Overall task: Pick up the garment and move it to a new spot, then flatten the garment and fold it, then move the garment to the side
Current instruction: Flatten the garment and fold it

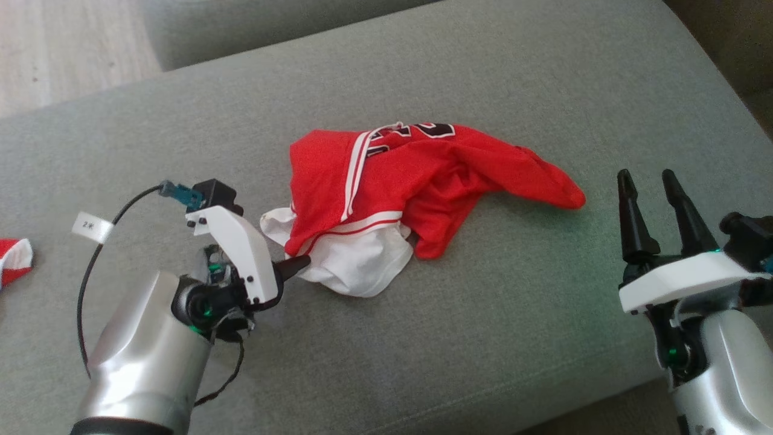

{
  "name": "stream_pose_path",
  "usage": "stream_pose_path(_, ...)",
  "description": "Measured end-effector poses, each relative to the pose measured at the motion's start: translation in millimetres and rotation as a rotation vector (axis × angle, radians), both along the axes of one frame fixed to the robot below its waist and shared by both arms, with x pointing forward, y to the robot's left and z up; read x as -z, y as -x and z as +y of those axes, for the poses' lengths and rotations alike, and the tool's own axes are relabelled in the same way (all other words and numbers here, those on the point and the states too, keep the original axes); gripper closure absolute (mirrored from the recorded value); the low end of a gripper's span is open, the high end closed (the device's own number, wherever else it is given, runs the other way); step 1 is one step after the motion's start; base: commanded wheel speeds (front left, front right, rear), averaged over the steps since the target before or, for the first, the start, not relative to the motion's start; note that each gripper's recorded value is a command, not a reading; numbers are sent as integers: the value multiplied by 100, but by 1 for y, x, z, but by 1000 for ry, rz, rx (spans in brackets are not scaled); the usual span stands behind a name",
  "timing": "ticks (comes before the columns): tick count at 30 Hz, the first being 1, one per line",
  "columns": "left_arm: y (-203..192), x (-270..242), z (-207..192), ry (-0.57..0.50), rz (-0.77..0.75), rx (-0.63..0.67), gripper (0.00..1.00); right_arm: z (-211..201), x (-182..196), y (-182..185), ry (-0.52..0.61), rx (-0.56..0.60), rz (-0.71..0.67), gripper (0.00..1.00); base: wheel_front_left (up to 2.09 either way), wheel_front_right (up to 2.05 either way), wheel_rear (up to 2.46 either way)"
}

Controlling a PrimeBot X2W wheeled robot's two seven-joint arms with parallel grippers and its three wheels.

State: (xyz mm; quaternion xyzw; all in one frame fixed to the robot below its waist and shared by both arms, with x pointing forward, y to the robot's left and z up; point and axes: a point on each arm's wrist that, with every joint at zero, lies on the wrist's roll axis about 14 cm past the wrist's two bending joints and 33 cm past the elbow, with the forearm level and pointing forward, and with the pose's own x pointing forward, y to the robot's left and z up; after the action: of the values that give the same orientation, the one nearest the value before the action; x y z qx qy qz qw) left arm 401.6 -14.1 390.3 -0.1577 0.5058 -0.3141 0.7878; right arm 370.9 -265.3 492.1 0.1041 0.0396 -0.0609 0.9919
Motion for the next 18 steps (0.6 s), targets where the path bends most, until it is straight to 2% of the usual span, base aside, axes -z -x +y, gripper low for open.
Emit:
stream_pose_path(5, -1, -21, 7, 36, -24, -2, 100, 2, -6, -3, 1, -7, -18, 0, 0, 0, 0)
stream_pose_path(9, -11, -57, 20, 107, -89, -33, 100, 10, -5, -4, -4, -30, -13, 0, 0, 0, 0)
stream_pose_path(14, -23, -95, 55, 182, -144, -151, 100, 18, 0, -3, -5, -53, 7, 0, 0, 0, 0)
stream_pose_path(18, -14, -85, 97, 139, -107, -260, 100, 27, 3, -7, -4, -84, 31, 0, 0, 0, 0)
